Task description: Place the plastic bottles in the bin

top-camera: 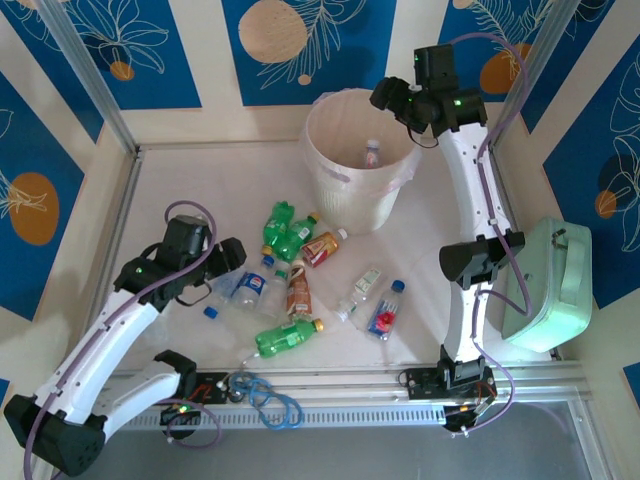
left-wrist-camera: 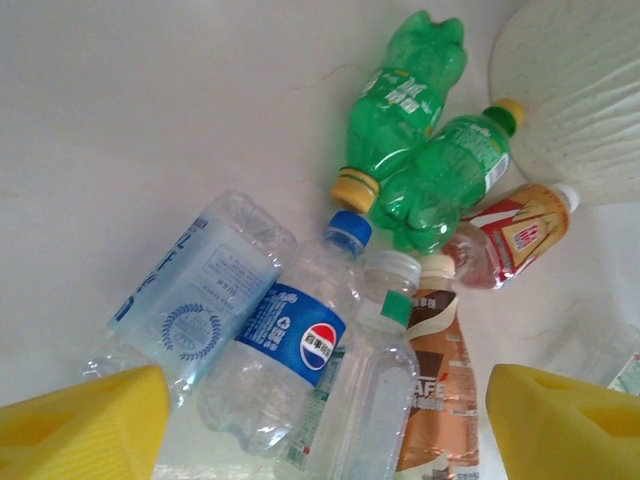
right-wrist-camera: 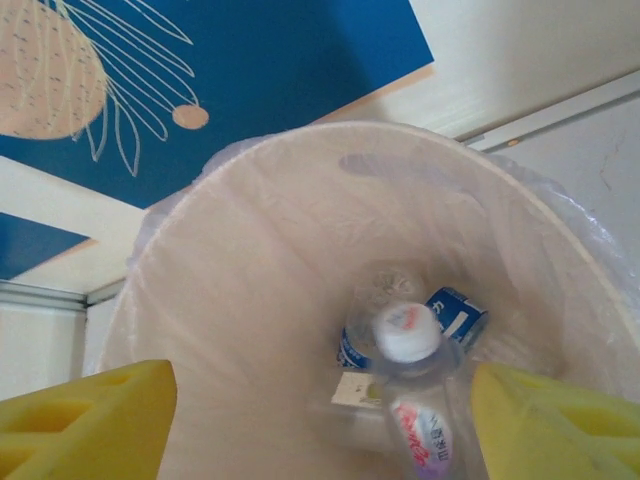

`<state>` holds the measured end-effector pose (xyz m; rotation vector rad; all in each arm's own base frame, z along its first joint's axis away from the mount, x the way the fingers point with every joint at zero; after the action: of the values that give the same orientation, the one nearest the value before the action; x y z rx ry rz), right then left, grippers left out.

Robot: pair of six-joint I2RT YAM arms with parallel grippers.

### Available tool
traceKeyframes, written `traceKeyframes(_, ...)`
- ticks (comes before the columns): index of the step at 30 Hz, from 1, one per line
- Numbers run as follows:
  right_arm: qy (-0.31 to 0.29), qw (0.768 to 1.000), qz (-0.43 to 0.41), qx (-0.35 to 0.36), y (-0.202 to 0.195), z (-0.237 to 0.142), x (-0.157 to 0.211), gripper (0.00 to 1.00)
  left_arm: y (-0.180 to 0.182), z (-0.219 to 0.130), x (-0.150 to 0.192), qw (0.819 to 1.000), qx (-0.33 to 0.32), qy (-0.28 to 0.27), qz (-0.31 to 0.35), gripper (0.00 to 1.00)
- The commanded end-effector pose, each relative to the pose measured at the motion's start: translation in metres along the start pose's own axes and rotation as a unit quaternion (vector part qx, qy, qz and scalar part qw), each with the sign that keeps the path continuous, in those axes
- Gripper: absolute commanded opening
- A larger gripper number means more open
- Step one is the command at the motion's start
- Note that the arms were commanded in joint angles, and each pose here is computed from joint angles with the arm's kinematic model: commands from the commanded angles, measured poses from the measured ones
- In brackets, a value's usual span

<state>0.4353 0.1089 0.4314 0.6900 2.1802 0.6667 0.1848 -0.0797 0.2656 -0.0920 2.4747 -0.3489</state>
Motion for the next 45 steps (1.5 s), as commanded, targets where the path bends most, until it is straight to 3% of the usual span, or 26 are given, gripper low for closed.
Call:
traceKeyframes(1, -0.012, 0.999, -0.005, -0.037, 0.012, -0.025, -0.006, 0.83, 0.006, 0.000, 0.004, 1.000, -0.019, 0.015, -0.005, 0.84)
traceKeyframes(3, -0.010, 0.999, -0.006, -0.045, 0.014, -0.030, -0.006, 0.87, 0.007, 0.000, 0.005, 1.000, -0.024, 0.019, -0.005, 0.86)
traceKeyframes(9, 0.001, 0.998, -0.016, -0.055, 0.021, -0.061, 0.006, 0.87, 0.017, -0.005, 0.016, 0.998, -0.055, 0.034, -0.010, 0.86)
traceKeyframes(21, 0.050, 0.984, -0.153, -0.078, 0.033, -0.119, 0.115, 0.86, 0.035, -0.030, 0.038, 0.992, -0.108, 0.063, 0.004, 0.88)
traceKeyframes(29, 0.088, 0.979, -0.176, -0.051, -0.001, -0.145, 0.186, 0.86, 0.040, -0.025, 0.046, 0.991, -0.114, 0.066, 0.025, 0.90)
traceKeyframes(35, 0.129, 0.979, -0.155, -0.004, -0.041, -0.145, 0.231, 0.85, 0.036, -0.006, 0.053, 0.991, -0.087, 0.102, 0.000, 0.93)
traceKeyframes(45, 0.143, 0.979, -0.145, 0.023, -0.069, -0.139, 0.259, 0.85, 0.043, 0.017, 0.063, 0.982, -0.128, 0.138, 0.009, 0.96)
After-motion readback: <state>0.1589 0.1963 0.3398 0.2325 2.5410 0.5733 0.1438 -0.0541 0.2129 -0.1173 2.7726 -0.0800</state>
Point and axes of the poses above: each hand's point on the last joint's axis, 136 mm out from that joint toward the fingers, its own z axis out along the fingers, its own y axis along the line the jaws close on, x = y × z, the point moved 9 cm from there along -z, back along the fingers, and after that the axes turned 14 degrees about z, right-handed, at the moved point
